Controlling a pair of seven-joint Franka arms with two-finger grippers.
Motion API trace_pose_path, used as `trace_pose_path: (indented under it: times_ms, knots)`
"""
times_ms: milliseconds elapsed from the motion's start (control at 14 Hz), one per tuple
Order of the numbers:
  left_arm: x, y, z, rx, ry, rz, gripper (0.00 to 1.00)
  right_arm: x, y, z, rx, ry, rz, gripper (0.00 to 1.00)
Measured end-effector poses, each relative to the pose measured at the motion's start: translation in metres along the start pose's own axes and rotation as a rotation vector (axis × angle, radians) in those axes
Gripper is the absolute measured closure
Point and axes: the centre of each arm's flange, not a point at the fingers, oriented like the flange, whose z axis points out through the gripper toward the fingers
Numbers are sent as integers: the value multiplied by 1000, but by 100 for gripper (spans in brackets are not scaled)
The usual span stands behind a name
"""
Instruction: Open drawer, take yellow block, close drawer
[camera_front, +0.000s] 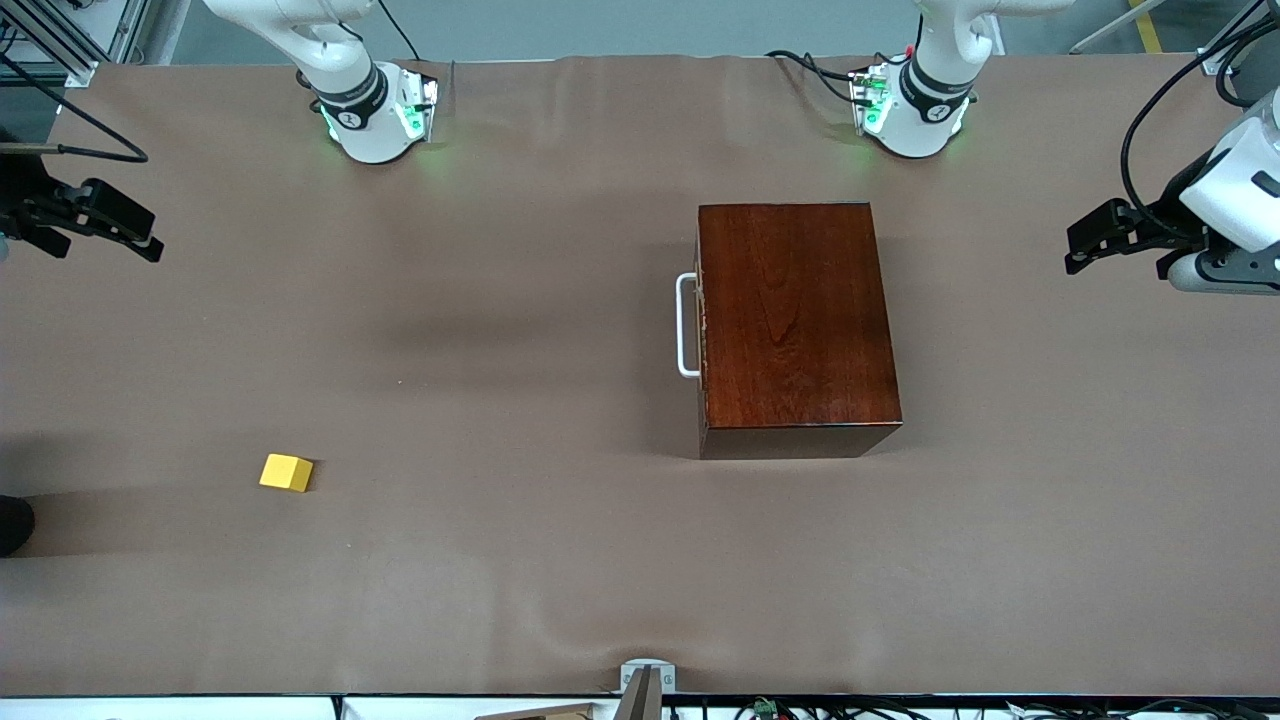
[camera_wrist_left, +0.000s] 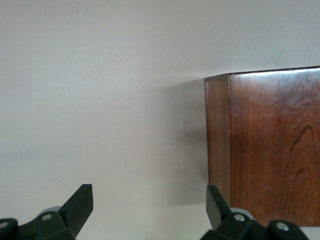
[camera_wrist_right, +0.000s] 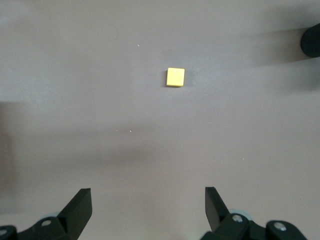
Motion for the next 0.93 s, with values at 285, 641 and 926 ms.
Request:
trace_pose_path:
  times_ms: [285,641,926]
  knots:
    - [0,0,7,-2,-9,0,0,0,-2,1,5,-2,-3,0]
    - [0,0,7,-3,-10,-2,0,0,-3,0,5,3,-5,0]
    - [0,-2,7,-3,-10,-4,0,0,-3,0,5,3,-4,0]
